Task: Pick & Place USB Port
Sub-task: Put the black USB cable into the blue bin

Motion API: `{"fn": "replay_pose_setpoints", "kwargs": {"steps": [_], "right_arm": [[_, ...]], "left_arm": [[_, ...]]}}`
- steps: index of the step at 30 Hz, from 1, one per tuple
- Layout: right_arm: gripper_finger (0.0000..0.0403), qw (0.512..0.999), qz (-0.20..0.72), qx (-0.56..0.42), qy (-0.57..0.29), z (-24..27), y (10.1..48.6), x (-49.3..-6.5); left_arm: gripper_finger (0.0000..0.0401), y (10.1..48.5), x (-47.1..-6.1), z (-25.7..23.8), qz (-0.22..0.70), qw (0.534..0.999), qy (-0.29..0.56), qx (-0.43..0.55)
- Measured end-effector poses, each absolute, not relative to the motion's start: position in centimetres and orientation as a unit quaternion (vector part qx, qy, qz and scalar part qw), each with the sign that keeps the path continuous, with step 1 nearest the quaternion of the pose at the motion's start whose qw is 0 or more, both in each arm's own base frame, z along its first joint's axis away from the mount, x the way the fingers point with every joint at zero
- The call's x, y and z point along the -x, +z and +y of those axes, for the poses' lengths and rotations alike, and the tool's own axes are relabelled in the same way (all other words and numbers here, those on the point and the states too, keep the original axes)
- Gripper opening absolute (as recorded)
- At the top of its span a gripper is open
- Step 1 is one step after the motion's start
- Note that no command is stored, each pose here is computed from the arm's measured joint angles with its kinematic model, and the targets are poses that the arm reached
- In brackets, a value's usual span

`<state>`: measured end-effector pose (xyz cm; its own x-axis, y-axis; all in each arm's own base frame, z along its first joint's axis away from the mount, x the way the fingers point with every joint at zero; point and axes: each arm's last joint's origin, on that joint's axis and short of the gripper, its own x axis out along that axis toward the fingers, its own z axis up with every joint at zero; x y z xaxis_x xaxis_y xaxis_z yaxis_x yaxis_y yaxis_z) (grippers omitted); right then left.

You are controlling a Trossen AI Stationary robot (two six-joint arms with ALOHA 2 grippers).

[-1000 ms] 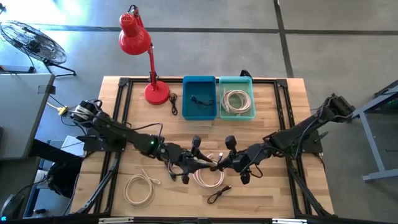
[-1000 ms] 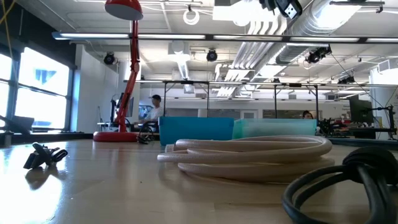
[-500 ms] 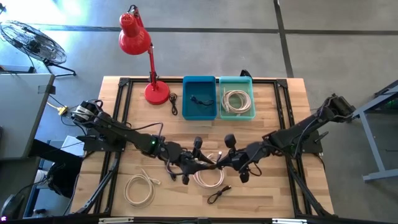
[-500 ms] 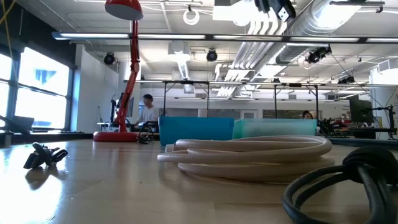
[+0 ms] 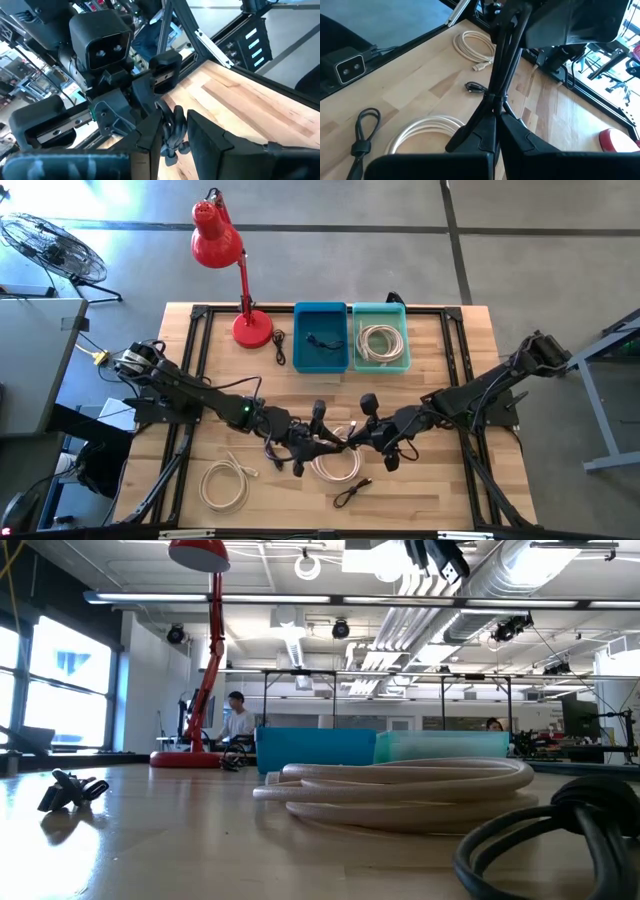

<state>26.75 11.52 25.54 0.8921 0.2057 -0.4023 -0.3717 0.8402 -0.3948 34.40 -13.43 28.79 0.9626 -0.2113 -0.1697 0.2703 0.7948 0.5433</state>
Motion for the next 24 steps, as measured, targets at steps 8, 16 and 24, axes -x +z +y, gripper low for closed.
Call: {"fn": "replay_pose_setpoints", "kwargs": {"steps": [8, 16, 24], "right_arm": [[0.0, 0.943, 0.175, 0.234, 0.157, 11.55, 25.53, -26.74], [0.0043, 0.961, 0.193, 0.177, 0.091, 11.25, 25.39, -26.76], [0.0151, 0.965, 0.201, 0.164, 0.036, 10.92, 25.32, -26.76]], "left_arm": [[0.0015, 28.76, -34.4, -13.4, 0.048, 0.934, -0.123, -0.332], [0.0009, 28.43, -34.29, -13.18, 0.077, 0.929, -0.098, -0.35], [0.0009, 27.93, -34.17, -12.96, 0.113, 0.922, -0.075, -0.362]]}}
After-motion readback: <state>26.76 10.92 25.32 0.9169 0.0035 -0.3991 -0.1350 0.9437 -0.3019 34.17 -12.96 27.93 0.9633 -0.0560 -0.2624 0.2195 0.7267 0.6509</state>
